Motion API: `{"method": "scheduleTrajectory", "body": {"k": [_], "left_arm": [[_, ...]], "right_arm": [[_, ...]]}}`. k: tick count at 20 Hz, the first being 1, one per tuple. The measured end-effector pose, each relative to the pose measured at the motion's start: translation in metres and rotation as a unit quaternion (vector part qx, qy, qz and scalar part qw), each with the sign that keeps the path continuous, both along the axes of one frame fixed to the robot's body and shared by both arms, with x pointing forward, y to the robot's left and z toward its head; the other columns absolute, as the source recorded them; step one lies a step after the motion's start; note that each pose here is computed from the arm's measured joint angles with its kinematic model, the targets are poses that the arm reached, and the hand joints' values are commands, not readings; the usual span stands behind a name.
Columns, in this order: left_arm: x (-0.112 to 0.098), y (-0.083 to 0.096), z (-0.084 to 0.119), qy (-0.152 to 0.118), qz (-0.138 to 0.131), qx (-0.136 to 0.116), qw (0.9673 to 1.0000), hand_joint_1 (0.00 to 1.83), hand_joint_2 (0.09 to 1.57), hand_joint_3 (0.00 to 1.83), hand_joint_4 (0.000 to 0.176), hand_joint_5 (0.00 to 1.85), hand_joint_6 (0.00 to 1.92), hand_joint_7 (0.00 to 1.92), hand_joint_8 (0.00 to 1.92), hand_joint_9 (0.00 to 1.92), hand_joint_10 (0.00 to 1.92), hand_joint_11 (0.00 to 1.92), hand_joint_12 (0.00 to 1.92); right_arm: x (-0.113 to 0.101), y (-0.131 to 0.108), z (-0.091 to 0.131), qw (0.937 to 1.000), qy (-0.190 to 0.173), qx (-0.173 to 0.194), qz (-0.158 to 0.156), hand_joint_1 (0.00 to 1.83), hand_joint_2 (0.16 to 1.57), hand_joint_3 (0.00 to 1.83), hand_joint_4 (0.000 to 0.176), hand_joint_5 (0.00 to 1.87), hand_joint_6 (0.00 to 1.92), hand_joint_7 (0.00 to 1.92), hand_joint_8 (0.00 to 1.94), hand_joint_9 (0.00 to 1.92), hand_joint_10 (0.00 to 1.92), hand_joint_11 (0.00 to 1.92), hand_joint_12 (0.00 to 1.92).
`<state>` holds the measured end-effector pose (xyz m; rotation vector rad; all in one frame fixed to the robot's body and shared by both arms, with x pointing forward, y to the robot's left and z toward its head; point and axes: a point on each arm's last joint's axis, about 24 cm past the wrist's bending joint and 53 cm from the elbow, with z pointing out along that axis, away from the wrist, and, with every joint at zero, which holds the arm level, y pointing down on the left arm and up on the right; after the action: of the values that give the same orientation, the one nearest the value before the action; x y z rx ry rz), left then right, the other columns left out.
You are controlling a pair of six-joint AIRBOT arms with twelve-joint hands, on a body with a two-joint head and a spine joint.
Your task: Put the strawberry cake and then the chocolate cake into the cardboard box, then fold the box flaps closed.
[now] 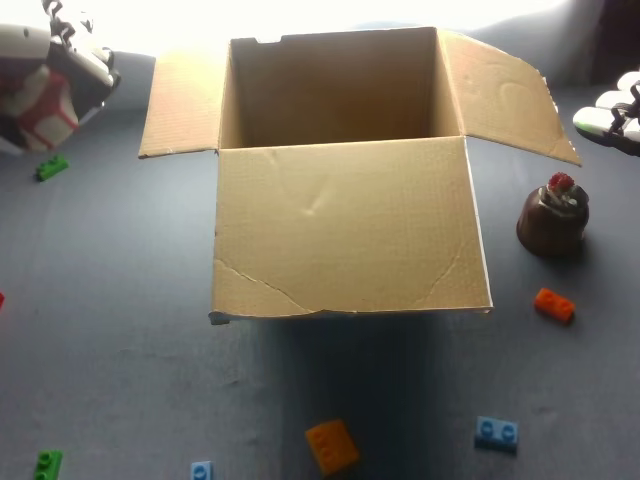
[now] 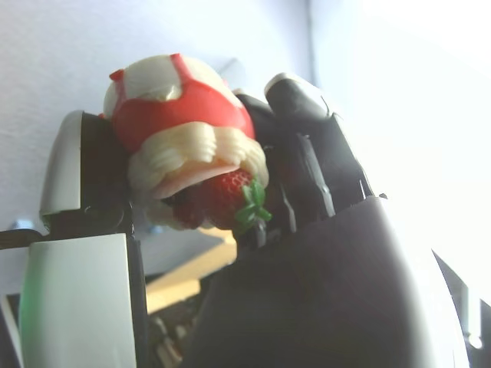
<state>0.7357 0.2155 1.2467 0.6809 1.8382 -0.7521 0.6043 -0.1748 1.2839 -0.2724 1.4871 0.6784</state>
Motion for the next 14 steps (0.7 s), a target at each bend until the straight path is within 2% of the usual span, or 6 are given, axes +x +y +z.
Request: {"method": "scheduleTrajectory", "body": {"k": [4,7,9,11,13,14], "left_arm": [[0.007,-0.001,0.031,-0.028,0.003,-0.018,0.9994,1.29,1.31,0.0,0.0,0.63,1.39,0.56,1.68,0.59,1.77,0.42,1.92],[0.01,-0.006,0.045,-0.035,-0.003,-0.027,0.999,1.3,1.31,0.0,0.0,0.64,1.36,0.57,1.68,0.59,1.77,0.42,1.92],[0.009,-0.018,0.052,-0.035,-0.015,-0.03,0.9988,1.3,1.31,0.0,0.0,0.63,1.37,0.55,1.7,0.58,1.79,0.41,1.92],[0.004,-0.036,0.059,-0.036,-0.037,-0.032,0.9982,1.28,1.33,0.0,0.0,0.61,1.43,0.53,1.72,0.56,1.8,0.42,1.92],[-0.001,-0.053,0.06,-0.032,-0.057,-0.031,0.9974,1.28,1.33,0.0,0.0,0.62,1.43,0.52,1.73,0.55,1.81,0.41,1.92],[-0.005,-0.067,0.06,-0.031,-0.073,-0.027,0.9965,1.29,1.32,0.0,0.0,0.63,1.4,0.54,1.71,0.57,1.79,0.42,1.92]], "right_arm": [[0.005,-0.007,0.001,0.9994,0.016,0.027,-0.015,0.98,0.99,0.0,0.006,0.02,0.01,0.07,0.0,0.08,0.0,0.0,0.26],[0.008,-0.013,0.001,0.9983,0.026,0.045,-0.028,0.95,0.99,0.0,0.01,0.01,0.0,0.07,0.0,0.08,0.01,0.0,0.27],[0.009,-0.014,0.001,0.9979,0.029,0.049,-0.031,0.96,0.99,0.0,0.011,0.01,0.0,0.08,0.0,0.09,0.01,0.0,0.33],[0.013,-0.021,0.0,0.9953,0.046,0.074,-0.045,0.98,1.01,0.0,0.014,0.01,0.0,0.07,0.0,0.07,0.0,0.0,0.24],[0.016,-0.026,-0.004,0.9935,0.058,0.082,-0.054,1.02,0.99,0.0,0.016,0.03,0.01,0.1,0.0,0.09,0.01,0.0,0.26],[0.017,-0.028,-0.007,0.9928,0.066,0.082,-0.057,1.05,0.98,0.0,0.019,0.04,0.0,0.12,0.01,0.11,0.01,0.0,0.4]]}}
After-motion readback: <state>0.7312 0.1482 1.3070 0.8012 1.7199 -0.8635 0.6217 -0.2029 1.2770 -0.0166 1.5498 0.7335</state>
